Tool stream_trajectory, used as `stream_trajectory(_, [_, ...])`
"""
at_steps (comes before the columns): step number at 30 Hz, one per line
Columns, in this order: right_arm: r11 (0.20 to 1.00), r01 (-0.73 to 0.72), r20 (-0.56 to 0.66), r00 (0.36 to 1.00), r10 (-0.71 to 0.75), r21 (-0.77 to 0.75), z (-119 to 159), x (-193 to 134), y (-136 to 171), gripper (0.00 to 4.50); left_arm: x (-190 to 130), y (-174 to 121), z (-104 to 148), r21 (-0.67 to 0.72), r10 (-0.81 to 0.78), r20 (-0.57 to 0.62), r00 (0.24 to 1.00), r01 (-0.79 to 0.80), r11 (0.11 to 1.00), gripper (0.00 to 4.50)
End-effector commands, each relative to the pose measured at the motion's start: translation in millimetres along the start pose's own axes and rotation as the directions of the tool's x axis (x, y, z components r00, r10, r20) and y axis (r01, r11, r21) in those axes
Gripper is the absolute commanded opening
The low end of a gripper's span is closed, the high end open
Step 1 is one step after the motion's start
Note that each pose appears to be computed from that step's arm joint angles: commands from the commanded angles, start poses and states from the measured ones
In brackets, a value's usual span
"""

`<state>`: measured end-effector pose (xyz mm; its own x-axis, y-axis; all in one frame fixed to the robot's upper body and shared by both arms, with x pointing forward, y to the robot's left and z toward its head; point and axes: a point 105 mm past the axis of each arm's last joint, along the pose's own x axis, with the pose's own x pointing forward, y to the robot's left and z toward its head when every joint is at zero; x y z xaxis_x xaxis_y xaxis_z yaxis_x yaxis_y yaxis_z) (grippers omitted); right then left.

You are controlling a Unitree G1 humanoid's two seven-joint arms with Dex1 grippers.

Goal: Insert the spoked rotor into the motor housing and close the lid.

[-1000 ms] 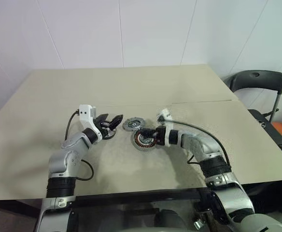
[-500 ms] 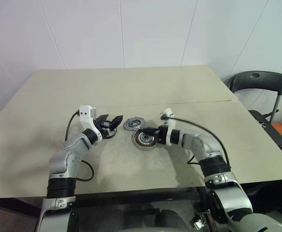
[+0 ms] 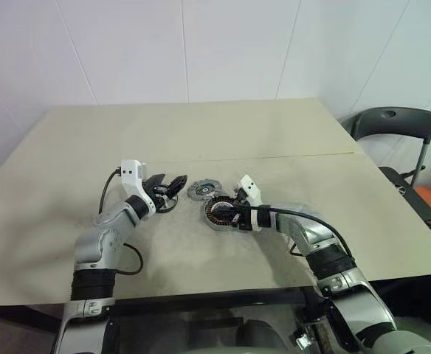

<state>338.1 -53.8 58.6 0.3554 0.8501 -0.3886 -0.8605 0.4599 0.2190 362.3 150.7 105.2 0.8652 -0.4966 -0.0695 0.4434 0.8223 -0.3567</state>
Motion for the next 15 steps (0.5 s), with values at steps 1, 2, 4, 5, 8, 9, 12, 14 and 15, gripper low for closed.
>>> stream_trajectory(1, [1.000,0.020,-0.030,0.999,-0.020,0.009,-10,-1,-4,0.02,1,-4,13,0.034,-0.016,0.044,0.999,0.015,0.999,4.50])
stream_trajectory(2, [0.999,0.025,-0.009,1.000,-0.024,0.025,-6,-2,-5,0.02,1,-4,13,0.034,-0.016,0.044,0.999,0.014,0.999,4.50])
stream_trajectory(4, [0.997,0.025,0.055,0.998,-0.029,0.079,7,-3,-8,0.02,0,-5,12,0.034,-0.016,0.043,0.999,0.014,0.999,4.50])
stream_trajectory(5, [0.990,0.011,0.119,0.992,-0.028,0.142,20,-5,-10,0.02,0,-5,11,0.034,-0.016,0.043,0.999,0.015,0.999,4.50])
stream_trajectory(8, [0.960,-0.067,0.287,0.958,-0.015,0.271,56,-17,-14,0.02,0,-6,10,0.033,-0.017,0.044,0.999,0.015,0.999,4.50])
stream_trajectory(9, [0.956,-0.081,0.306,0.952,-0.009,0.281,61,-19,-14,0.02,0,-7,10,0.033,-0.017,0.043,0.999,0.015,0.999,4.50])
stream_trajectory(12, [0.966,-0.090,0.267,0.963,0.022,0.243,57,-16,-7,0.02,0,-7,9,0.033,-0.017,0.042,0.999,0.016,0.999,4.50])
stream_trajectory(14, [0.980,-0.077,0.191,0.981,0.041,0.184,43,-10,0,0.02,0,-8,8,0.033,-0.018,0.041,0.999,0.017,0.999,4.50])
stream_trajectory(15, [0.986,-0.067,0.144,0.989,0.046,0.150,34,-7,2,0.02,0,-8,9,0.033,-0.018,0.041,0.999,0.017,0.999,4.50])
